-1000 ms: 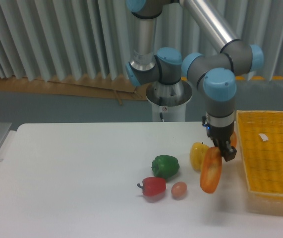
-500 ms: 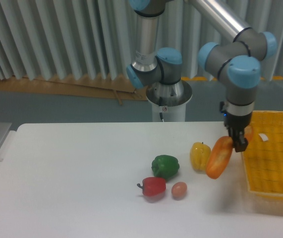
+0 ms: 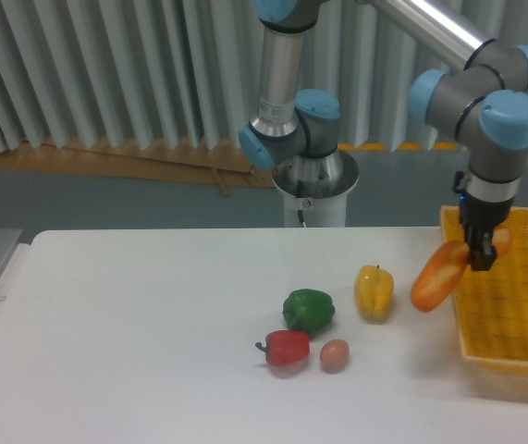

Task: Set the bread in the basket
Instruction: 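Lift the baguette and carry it over the yellow basket, then lower the baguette into the basket and open the gripper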

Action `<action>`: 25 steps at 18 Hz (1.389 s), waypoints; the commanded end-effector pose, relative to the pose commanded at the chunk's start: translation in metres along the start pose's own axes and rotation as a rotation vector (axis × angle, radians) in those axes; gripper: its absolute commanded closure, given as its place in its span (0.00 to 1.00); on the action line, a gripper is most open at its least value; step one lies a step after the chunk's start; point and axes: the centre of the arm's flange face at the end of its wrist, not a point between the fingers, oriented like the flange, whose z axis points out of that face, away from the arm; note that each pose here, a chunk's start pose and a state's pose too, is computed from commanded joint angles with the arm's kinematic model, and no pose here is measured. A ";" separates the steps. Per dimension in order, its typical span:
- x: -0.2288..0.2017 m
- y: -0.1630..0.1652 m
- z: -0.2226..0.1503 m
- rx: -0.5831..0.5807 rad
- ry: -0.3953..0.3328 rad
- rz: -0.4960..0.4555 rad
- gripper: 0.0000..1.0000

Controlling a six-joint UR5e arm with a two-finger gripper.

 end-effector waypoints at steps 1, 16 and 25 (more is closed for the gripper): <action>0.004 0.006 0.000 -0.002 -0.002 0.009 0.70; 0.036 0.080 0.022 0.011 -0.045 0.173 0.70; 0.029 0.076 0.029 0.021 -0.045 0.159 0.49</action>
